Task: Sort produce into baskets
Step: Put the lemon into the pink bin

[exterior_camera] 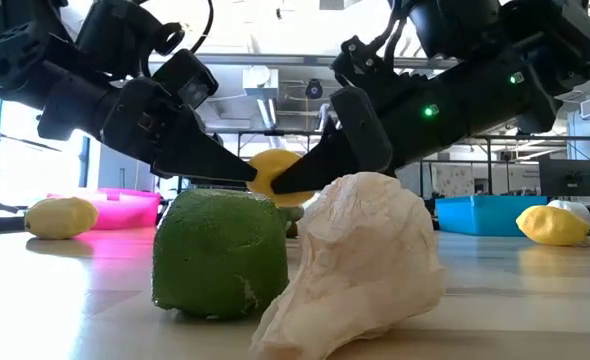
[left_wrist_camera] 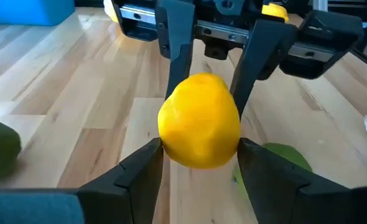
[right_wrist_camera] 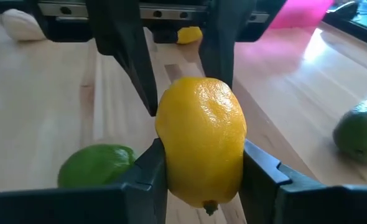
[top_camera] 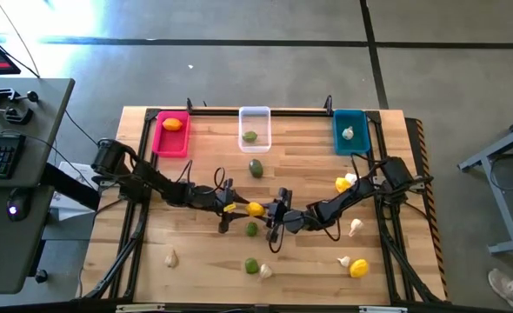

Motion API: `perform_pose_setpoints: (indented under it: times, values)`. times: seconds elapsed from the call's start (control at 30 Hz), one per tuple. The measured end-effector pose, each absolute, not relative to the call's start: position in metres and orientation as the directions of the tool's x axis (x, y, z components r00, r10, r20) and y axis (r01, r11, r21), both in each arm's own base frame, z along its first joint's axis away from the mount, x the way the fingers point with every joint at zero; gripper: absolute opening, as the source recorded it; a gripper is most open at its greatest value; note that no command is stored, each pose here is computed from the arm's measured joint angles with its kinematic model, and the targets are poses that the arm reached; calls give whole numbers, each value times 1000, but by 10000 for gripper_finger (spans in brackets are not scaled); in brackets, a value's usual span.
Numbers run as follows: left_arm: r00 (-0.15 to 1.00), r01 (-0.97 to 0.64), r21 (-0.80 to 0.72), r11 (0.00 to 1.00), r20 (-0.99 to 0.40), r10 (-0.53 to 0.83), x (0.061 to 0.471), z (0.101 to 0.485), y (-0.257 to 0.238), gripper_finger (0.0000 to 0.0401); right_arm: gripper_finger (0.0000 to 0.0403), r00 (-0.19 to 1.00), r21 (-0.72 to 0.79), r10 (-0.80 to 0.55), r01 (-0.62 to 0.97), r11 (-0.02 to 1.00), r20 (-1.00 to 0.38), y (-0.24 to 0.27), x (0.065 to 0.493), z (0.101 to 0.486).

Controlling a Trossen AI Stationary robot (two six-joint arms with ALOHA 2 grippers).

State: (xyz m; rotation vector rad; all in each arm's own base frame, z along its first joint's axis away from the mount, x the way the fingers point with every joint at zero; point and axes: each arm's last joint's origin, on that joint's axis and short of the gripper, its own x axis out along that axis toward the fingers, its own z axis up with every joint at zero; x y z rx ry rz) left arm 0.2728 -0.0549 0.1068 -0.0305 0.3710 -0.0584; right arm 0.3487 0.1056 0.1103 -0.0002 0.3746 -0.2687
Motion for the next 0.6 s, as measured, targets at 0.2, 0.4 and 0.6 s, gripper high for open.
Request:
perform_pose_setpoints:
  times: [0.2,0.4,0.6]
  values:
    - [929,64,-57,996,-362,-80,272,107,-58,186,126,905,-38,-215,216,976,-368,106,349,111]
    - [928,79,-38,996,-362,-88,274,109,-66,148,151,907,-30,-182,185,982,-380,107,349,110]
    - [931,83,11,997,-357,-73,276,110,-65,112,191,899,7,-191,211,978,-394,107,348,109]
